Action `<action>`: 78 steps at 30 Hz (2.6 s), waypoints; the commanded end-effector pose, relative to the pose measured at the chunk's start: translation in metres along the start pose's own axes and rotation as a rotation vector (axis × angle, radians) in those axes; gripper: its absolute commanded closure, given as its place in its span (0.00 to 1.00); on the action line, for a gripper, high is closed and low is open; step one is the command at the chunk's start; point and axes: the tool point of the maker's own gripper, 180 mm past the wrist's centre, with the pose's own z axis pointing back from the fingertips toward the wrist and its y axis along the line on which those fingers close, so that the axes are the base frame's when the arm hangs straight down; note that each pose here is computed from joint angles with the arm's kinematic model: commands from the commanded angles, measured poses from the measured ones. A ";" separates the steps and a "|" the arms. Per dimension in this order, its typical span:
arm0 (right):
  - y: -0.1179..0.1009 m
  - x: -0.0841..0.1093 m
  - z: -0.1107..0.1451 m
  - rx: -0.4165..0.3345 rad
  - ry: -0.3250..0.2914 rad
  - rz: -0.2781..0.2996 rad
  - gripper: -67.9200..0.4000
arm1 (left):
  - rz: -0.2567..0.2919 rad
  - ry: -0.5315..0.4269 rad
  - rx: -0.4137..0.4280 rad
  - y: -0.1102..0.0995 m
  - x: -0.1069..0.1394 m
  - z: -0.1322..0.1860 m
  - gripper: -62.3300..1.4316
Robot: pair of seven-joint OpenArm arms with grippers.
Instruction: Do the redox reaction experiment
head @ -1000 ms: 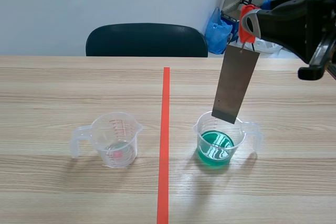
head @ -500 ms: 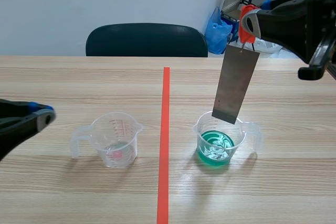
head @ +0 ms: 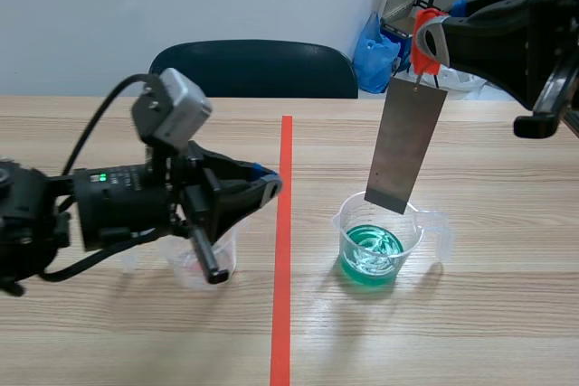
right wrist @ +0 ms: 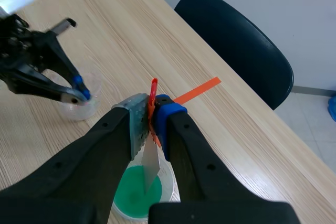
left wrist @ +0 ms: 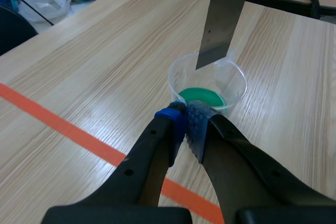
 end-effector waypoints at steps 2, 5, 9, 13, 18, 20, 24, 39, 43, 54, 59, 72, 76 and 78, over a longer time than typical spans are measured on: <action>0.000 0.013 0.000 0.001 -0.036 0.018 0.99 | 0.009 -0.029 0.002 0.006 0.008 -0.016 0.94; 0.000 0.013 0.000 0.001 -0.036 0.018 0.98 | 0.021 -0.040 0.000 0.010 0.010 -0.031 0.94; 0.000 0.013 0.000 0.001 -0.036 0.018 0.98 | 0.036 -0.056 0.006 0.015 0.015 -0.046 0.94; 0.000 0.013 0.000 0.001 -0.036 0.018 0.99 | 0.044 -0.046 -0.004 0.014 0.014 -0.053 0.94; 0.000 0.013 0.000 0.001 -0.035 0.018 0.99 | 0.048 -0.026 -0.056 0.004 0.011 -0.055 0.94; 0.000 0.013 0.000 0.001 -0.036 0.018 0.99 | 0.048 -0.026 -0.056 0.004 0.011 -0.055 0.94; 0.000 0.013 0.000 0.001 -0.036 0.018 0.99 | 0.048 -0.019 -0.057 0.004 0.010 -0.055 0.94; 0.000 0.013 0.000 0.001 -0.036 0.018 0.99 | 0.047 -0.006 -0.056 0.004 0.008 -0.055 0.94; 0.000 0.013 0.000 0.001 -0.036 0.018 0.99 | 0.041 0.009 -0.047 0.009 0.004 -0.050 0.94; 0.000 0.012 0.000 0.001 -0.033 0.018 0.99 | 0.061 0.083 0.123 0.056 -0.026 0.063 0.94; 0.000 0.012 0.000 0.001 -0.033 0.018 0.99 | 0.102 0.112 0.217 0.061 -0.044 0.137 0.94; 0.000 0.012 0.000 0.001 -0.033 0.018 0.99 | 0.118 0.074 0.420 -0.010 -0.070 0.280 0.93; 0.000 0.012 0.000 0.001 -0.033 0.018 0.99 | 0.079 0.054 0.477 -0.038 -0.066 0.307 0.93; 0.000 0.012 0.000 0.001 -0.033 0.018 0.99 | 0.044 0.048 0.513 -0.049 -0.062 0.319 0.93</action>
